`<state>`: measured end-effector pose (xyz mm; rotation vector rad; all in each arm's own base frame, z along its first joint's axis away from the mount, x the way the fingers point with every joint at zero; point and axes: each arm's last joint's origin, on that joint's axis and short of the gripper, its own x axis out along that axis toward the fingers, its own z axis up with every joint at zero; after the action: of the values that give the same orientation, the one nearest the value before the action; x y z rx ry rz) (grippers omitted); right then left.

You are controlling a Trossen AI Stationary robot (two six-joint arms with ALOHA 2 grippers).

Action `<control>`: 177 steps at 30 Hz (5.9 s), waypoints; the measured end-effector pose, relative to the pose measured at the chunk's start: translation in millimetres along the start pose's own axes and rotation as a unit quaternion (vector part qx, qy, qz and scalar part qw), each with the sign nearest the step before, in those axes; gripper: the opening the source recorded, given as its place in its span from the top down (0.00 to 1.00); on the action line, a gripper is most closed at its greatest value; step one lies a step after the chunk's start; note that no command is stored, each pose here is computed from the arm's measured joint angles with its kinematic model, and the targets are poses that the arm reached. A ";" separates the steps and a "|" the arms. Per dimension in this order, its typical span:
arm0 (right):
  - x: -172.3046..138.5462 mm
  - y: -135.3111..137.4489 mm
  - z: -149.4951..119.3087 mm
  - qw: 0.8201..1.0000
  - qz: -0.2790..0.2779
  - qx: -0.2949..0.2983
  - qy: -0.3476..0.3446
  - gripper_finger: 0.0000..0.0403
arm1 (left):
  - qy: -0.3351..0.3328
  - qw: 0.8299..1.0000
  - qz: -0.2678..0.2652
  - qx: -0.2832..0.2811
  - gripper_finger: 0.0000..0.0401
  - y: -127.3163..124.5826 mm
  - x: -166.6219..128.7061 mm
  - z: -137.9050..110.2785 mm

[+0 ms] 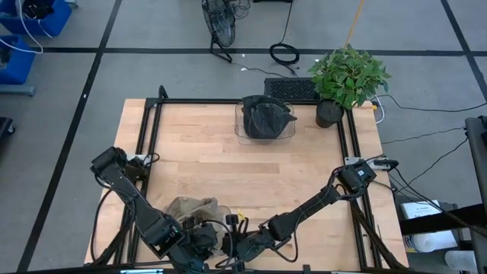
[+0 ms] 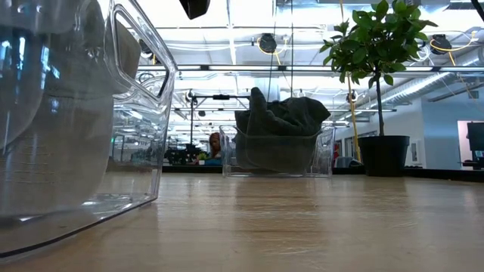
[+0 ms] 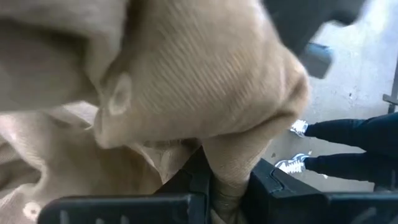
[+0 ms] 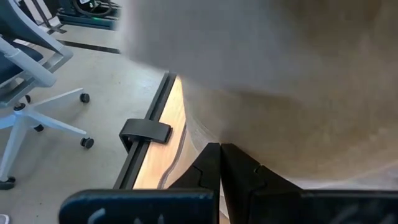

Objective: Pick & Place hat
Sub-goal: Put the brown cap into the bottom transparent bin, then return to Home Position

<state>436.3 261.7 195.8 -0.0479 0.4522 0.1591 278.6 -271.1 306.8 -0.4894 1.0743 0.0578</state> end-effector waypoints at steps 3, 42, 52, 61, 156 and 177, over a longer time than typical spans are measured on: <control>-0.5 2.1 0.0 1.000 0.012 0.000 0.000 1.00 | 0.004 1.000 0.000 -0.004 0.89 3.7 9.4 -4.1; -67.3 2.6 21.2 0.991 0.002 -0.022 0.129 1.00 | 0.025 0.999 0.016 -0.019 0.83 27.1 47.6 -11.0; -149.7 -6.9 26.9 0.972 -0.046 -0.057 0.221 1.00 | 0.020 0.997 0.027 -0.066 0.66 35.5 51.2 2.2; -183.3 -38.2 -23.9 0.981 -0.053 0.051 0.180 1.00 | 0.046 0.996 0.013 -0.071 0.37 43.3 46.0 14.4; -292.7 -239.8 -148.1 0.973 -0.132 0.167 -0.088 1.00 | -0.451 0.878 -0.021 0.159 1.00 344.0 -5.7 -75.7; -292.8 -239.8 -147.8 0.970 -0.130 0.182 -0.091 1.00 | -0.499 0.845 -0.039 0.187 0.99 344.8 -23.1 -89.6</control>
<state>152.1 -28.6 194.0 0.2661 0.2820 -0.1788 97.0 4.0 169.8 -0.0918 0.0204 0.0231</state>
